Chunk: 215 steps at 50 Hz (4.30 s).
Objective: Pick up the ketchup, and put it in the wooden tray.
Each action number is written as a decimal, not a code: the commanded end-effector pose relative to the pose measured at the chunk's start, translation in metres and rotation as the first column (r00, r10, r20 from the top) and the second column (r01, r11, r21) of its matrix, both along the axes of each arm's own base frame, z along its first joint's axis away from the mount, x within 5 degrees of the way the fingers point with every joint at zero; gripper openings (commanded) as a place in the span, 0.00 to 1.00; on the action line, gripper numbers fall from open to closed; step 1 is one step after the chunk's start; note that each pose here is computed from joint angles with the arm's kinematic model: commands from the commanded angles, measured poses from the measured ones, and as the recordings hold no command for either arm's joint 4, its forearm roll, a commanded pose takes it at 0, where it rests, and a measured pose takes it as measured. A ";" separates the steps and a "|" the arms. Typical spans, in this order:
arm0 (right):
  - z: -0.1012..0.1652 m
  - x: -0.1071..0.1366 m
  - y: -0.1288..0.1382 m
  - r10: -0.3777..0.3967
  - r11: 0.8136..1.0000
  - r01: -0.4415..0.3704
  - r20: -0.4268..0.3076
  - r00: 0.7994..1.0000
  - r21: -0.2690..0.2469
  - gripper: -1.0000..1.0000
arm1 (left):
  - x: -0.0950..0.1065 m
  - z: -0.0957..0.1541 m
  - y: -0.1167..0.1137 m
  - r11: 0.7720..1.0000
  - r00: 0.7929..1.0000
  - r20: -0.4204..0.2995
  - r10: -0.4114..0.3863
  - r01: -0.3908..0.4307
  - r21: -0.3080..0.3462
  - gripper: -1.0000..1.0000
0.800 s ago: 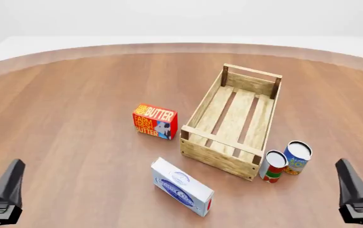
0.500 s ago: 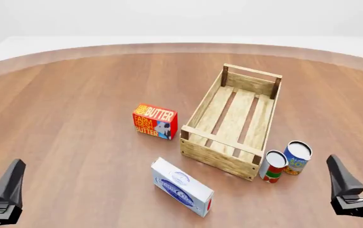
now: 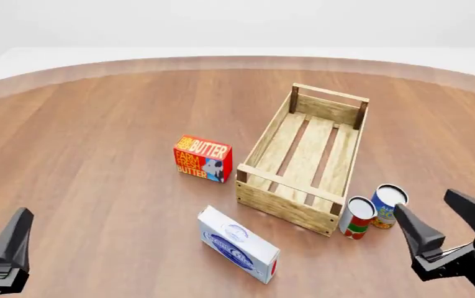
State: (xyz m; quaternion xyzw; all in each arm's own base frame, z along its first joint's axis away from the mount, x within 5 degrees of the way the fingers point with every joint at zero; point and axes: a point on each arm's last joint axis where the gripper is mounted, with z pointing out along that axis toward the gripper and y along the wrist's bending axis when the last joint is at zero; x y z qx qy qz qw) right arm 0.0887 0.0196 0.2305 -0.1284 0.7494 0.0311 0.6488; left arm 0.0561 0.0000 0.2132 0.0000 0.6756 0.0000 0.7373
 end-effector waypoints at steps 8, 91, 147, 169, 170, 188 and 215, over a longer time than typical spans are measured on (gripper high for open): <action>0.021 0.031 0.036 0.201 0.979 -0.196 -0.130 0.971 0.049 1.00 | 0.000 0.000 0.000 1.000 1.000 0.000 0.000 0.000 0.000 1.00; 0.012 0.031 0.282 0.786 0.595 -0.801 -0.252 0.564 0.063 1.00 | 0.000 0.000 0.000 1.000 1.000 0.000 0.000 0.000 0.000 1.00; -0.015 -0.014 0.380 0.877 0.393 -0.919 -0.285 0.388 -0.040 1.00 | 0.000 0.000 0.000 1.000 1.000 0.000 0.000 0.000 0.000 1.00; -0.036 -0.021 0.395 0.876 0.380 -0.925 -0.310 0.369 -0.027 1.00 | 0.000 0.000 0.000 1.000 1.000 0.000 0.000 0.000 0.000 1.00; -0.037 -0.021 0.396 0.876 0.381 -0.924 -0.311 0.369 -0.026 1.00 | 0.000 0.000 0.000 1.000 1.000 0.000 0.000 0.000 0.000 1.00; -0.058 -0.018 0.413 0.866 0.377 -0.926 -0.341 0.366 -0.038 1.00 | 0.000 0.000 0.000 1.000 1.000 0.000 0.000 0.000 0.000 1.00; -0.091 -0.021 0.426 0.853 0.368 -0.929 -0.383 0.355 -0.044 1.00 | 0.000 0.000 0.000 1.000 1.000 0.000 0.000 0.000 0.000 1.00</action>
